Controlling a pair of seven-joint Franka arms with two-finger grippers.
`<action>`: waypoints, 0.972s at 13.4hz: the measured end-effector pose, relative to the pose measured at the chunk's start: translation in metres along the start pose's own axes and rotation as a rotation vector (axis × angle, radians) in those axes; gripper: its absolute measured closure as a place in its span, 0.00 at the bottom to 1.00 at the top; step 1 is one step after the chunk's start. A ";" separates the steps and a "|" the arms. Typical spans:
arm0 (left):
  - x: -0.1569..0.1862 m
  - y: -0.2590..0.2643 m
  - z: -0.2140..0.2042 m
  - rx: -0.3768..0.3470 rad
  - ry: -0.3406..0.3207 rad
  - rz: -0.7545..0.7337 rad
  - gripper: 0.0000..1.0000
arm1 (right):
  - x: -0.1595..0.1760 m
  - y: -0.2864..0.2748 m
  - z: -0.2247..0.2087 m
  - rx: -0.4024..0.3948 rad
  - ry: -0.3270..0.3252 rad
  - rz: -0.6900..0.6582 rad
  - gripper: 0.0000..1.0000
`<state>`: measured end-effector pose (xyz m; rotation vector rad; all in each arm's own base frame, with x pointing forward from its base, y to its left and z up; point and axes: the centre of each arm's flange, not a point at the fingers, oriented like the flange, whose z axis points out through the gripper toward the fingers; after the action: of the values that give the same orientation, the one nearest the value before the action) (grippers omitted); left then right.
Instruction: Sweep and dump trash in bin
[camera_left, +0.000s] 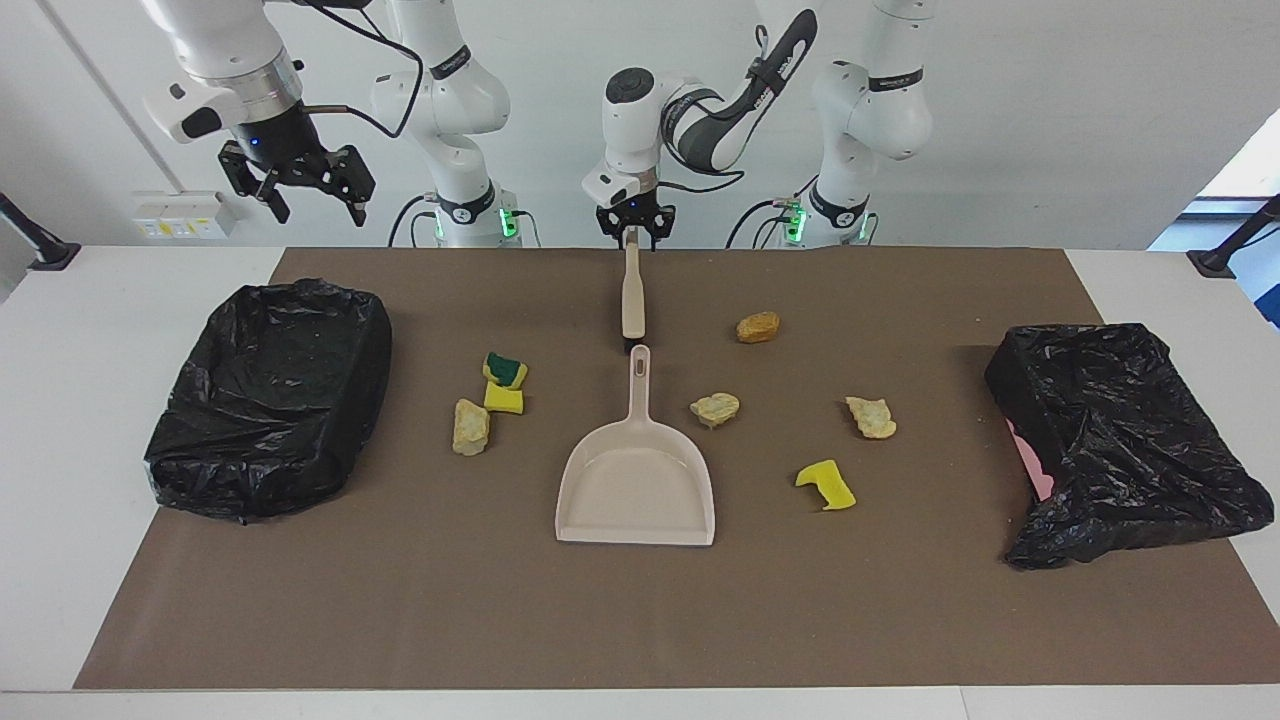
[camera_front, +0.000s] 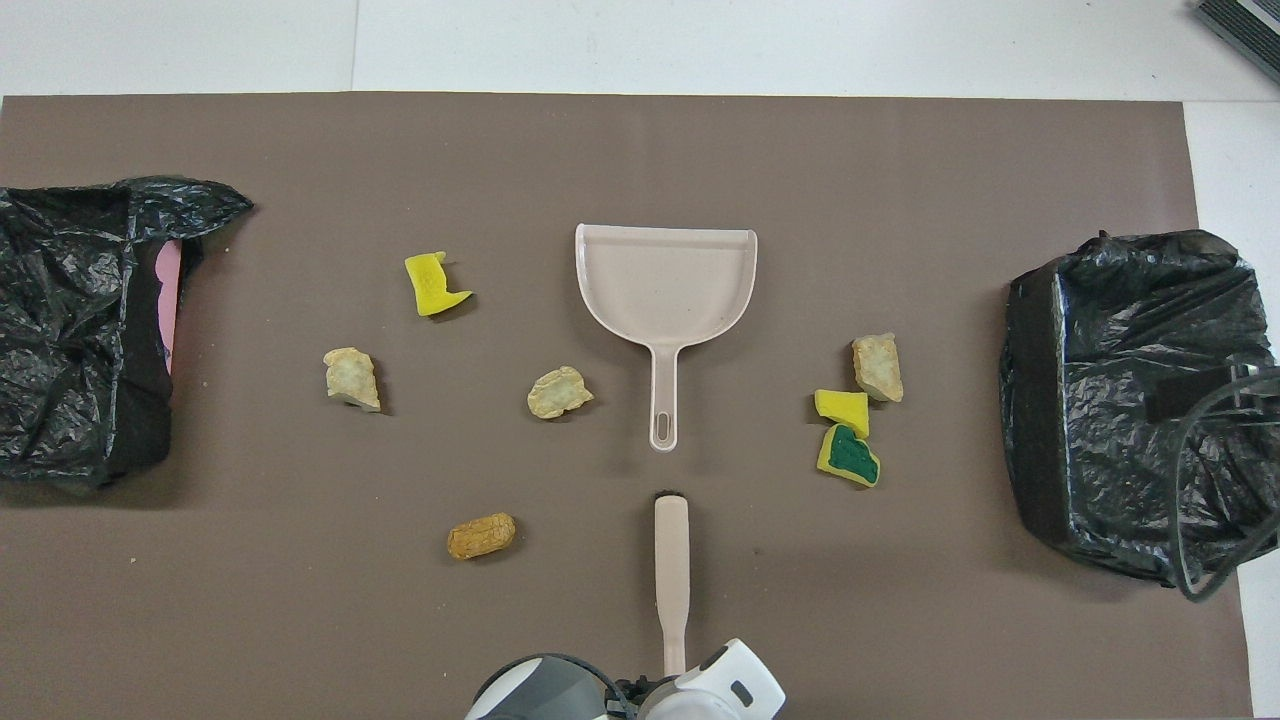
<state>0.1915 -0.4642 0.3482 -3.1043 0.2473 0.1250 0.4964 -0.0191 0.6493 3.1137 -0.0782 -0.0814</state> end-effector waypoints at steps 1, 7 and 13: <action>0.000 0.000 0.000 0.001 -0.001 -0.001 0.45 | 0.000 0.000 0.000 0.000 -0.001 0.000 0.00; 0.004 -0.003 -0.001 0.001 -0.001 -0.013 0.74 | 0.000 0.000 0.001 0.000 -0.002 0.000 0.00; 0.026 -0.028 -0.025 0.032 -0.028 -0.078 0.74 | 0.002 -0.018 0.004 0.001 -0.002 -0.006 0.00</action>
<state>0.2237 -0.4410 0.3718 -3.0731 0.1255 0.1611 0.4990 -0.0018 0.6451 3.1150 -0.0684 -0.0841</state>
